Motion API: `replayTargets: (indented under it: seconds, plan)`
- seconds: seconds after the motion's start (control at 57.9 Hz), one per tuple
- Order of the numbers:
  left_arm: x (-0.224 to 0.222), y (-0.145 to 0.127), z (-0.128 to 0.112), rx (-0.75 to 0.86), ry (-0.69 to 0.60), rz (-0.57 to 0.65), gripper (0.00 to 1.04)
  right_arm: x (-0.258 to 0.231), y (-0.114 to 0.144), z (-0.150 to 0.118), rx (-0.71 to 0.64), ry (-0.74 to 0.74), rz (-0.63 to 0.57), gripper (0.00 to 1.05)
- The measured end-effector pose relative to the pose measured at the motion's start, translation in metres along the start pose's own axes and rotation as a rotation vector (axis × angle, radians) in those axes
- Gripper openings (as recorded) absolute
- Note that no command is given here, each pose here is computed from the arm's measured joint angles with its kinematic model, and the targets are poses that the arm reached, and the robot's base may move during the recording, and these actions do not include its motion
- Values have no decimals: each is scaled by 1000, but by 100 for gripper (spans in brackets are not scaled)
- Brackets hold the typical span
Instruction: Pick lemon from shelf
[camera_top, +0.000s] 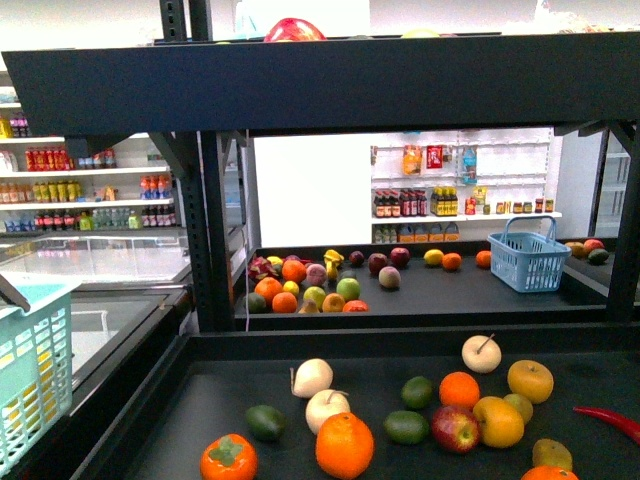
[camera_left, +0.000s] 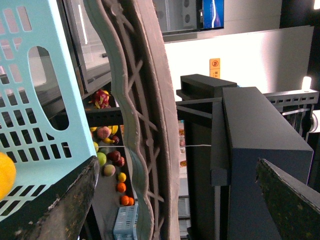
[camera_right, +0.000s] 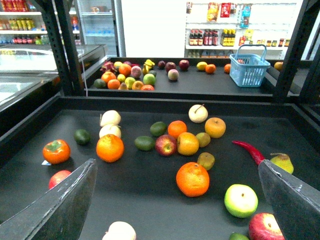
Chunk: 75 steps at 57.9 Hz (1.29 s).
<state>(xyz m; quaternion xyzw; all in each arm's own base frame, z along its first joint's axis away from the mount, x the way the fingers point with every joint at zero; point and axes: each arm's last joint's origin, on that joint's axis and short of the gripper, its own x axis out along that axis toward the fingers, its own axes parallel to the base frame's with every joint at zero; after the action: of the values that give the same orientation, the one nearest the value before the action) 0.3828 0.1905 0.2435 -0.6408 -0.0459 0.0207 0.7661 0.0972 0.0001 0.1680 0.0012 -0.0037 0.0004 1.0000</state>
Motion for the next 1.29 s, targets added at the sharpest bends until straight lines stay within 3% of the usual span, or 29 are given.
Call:
replayTargets:
  seconds: [0.19,0.362,0.518,0.587,0.639,0.725,0.777,0.846,1.053,1.295]
  plan:
    - [-23,-17,1,54,-3,125,97,0,0,0,0,0,0,97]
    - [-53,-55,-4,202,-48,202,97,0,0,0,0,0,0,97]
    - [-94,-85,-27,560,-149,379,97,0,0,0,0,0,0,97]
    - [-133,-104,-63,848,-141,385,97,0,0,0,0,0,0,97]
    - [-159,-114,-84,970,-144,345,97,0,0,0,0,0,0,97]
    - [-216,-114,-127,1241,55,35,76,0,0,0,0,0,0,97]
    - [-250,-95,-150,1320,121,-9,62,0,0,0,0,-1,1,97]
    - [-286,-65,-156,1362,137,-3,42,0,0,0,0,-1,0,97]
    - [-301,-23,-162,1377,103,-38,3,0,0,0,0,-1,0,97]
    - [-302,-1,-166,1381,102,-39,3,0,0,0,0,-1,0,97]
